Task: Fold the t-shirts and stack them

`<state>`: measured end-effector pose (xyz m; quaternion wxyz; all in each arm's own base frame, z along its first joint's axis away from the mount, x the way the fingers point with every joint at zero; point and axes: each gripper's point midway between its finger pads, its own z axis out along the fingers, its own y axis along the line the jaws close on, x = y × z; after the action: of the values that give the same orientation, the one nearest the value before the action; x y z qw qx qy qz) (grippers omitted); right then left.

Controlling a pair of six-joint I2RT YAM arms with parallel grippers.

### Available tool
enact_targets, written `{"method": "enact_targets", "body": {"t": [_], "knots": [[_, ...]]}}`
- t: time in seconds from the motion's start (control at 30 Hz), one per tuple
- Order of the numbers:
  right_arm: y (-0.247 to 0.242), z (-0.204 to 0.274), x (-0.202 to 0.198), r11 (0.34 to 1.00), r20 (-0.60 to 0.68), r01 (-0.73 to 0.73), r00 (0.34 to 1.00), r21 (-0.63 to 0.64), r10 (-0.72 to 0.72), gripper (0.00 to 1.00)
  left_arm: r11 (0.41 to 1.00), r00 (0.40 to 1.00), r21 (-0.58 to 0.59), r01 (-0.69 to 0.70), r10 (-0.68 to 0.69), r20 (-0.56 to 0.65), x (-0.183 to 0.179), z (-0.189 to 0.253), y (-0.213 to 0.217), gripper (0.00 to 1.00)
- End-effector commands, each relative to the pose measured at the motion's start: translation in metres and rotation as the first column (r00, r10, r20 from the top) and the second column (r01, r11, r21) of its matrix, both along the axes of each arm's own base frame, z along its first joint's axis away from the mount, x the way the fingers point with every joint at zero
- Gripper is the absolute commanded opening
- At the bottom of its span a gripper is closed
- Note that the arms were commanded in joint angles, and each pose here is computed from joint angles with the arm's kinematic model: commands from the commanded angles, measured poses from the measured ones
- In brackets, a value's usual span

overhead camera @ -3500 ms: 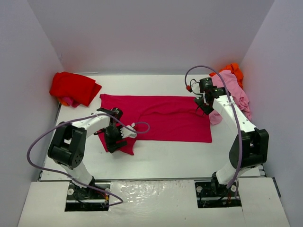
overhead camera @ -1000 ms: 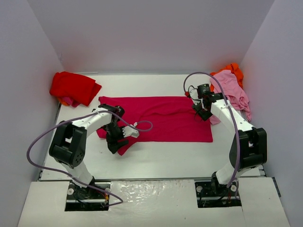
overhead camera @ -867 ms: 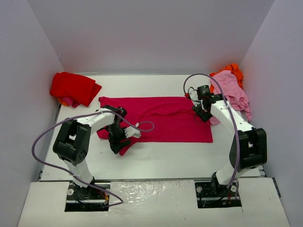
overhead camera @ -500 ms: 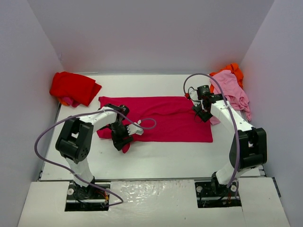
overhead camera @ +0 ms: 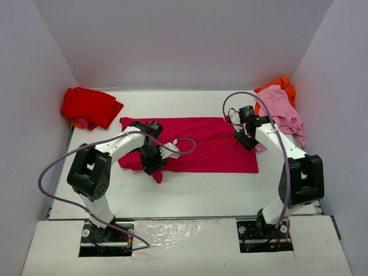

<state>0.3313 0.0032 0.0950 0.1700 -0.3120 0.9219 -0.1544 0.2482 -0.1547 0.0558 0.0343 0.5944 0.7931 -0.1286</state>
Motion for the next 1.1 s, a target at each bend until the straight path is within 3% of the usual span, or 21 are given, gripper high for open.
{"method": "enact_targets", "body": {"t": [0.0, 0.07, 0.13, 0.23, 0.43, 0.6, 0.8, 1.07], "knots": [[0.003, 0.013, 0.008, 1.0, 0.057, 0.003, 0.998, 0.004, -0.003, 0.39, 0.996, 0.977, -0.093, -0.015, 0.034, 0.208, 0.036, 0.067, -0.015, 0.43], [0.004, 0.013, 0.008, 1.0, 0.056, 0.001, 0.998, 0.002, -0.001, 0.39, 0.994, 0.96, -0.104, -0.03, 0.057, 0.273, 0.052, 0.074, -0.017, 0.44], [0.003, 0.014, 0.008, 1.0, 0.062, 0.004, 0.998, 0.003, -0.004, 0.39, 0.992, 0.944, -0.103, -0.067, 0.096, 0.315, 0.071, 0.075, -0.017, 0.51], [0.001, 0.017, 0.005, 1.0, 0.07, 0.007, 0.998, -0.004, -0.006, 0.39, 0.993, 0.945, -0.061, -0.1, 0.114, 0.307, 0.088, 0.068, -0.008, 0.51], [-0.002, 0.02, -0.006, 1.0, 0.075, -0.012, 0.997, -0.012, 0.013, 0.4, 0.998, 0.935, -0.004, -0.062, 0.06, 0.35, 0.067, 0.074, 0.02, 0.48], [0.012, 0.019, -0.002, 0.997, 0.076, -0.047, 0.996, 0.059, 0.043, 0.4, 0.967, 0.895, 0.254, -0.026, -0.091, 0.436, 0.053, 0.062, 0.08, 0.47], [0.02, 0.011, 0.005, 0.996, 0.054, -0.032, 0.998, 0.086, 0.028, 0.4, 0.951, 0.83, 0.309, -0.006, -0.168, 0.532, 0.039, 0.072, 0.102, 0.46], [0.028, 0.009, 0.004, 0.995, 0.053, -0.026, 0.998, 0.093, 0.021, 0.4, 0.919, 0.796, 0.394, 0.036, -0.264, 0.544, 0.037, 0.05, 0.109, 0.46]]}}
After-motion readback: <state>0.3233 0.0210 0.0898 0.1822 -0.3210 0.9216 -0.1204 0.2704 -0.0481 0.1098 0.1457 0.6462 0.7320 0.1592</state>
